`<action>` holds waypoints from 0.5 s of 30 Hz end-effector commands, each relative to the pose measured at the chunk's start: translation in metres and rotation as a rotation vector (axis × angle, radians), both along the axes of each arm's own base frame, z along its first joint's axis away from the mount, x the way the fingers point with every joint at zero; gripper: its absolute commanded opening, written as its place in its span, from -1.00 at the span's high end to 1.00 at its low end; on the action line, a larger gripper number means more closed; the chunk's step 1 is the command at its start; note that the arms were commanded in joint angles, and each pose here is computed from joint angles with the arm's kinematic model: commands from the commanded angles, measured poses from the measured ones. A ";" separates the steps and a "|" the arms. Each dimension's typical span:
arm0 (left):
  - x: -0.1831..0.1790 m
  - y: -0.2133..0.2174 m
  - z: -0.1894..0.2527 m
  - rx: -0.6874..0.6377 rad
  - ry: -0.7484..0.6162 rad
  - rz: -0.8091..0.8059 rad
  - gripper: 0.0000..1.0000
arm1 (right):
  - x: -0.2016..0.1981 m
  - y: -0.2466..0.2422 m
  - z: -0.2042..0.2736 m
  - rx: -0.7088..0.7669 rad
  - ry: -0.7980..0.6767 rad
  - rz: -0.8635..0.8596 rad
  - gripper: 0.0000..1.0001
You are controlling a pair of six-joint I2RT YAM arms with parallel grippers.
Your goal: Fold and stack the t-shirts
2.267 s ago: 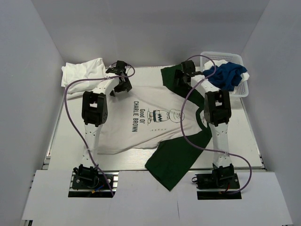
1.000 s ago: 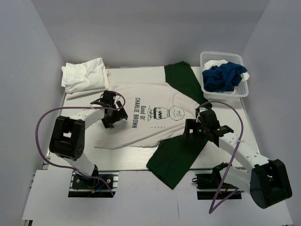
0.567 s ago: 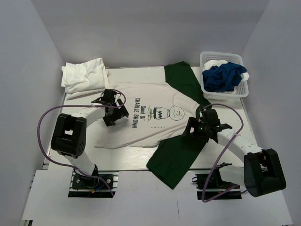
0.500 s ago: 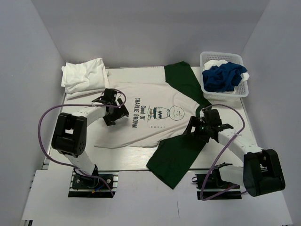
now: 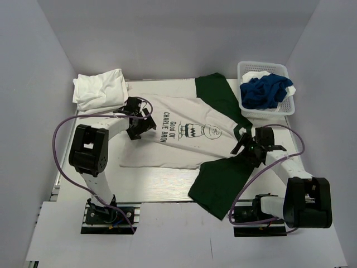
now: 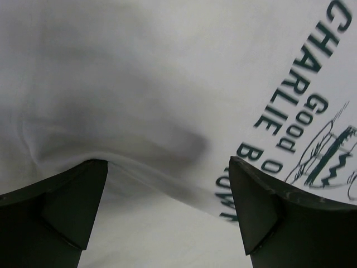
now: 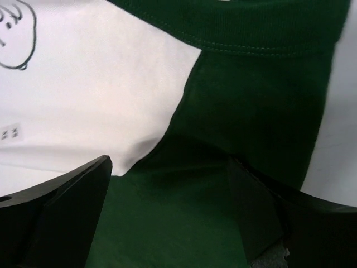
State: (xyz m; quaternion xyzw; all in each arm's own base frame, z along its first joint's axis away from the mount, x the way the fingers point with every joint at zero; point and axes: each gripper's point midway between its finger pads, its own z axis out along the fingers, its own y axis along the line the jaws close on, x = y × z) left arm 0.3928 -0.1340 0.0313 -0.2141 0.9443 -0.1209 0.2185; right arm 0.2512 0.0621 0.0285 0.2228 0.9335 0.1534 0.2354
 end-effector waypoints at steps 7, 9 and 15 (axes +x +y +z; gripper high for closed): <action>-0.061 0.039 0.047 0.107 -0.004 0.104 -1.00 | 0.018 0.005 0.056 -0.099 -0.260 0.217 -0.81; -0.081 0.058 0.056 0.150 0.002 0.227 -1.00 | 0.017 0.018 0.075 -0.087 -0.330 0.276 -0.81; -0.160 0.111 0.030 0.285 0.162 0.477 -1.00 | 0.005 0.071 0.087 -0.079 -0.400 0.521 -0.81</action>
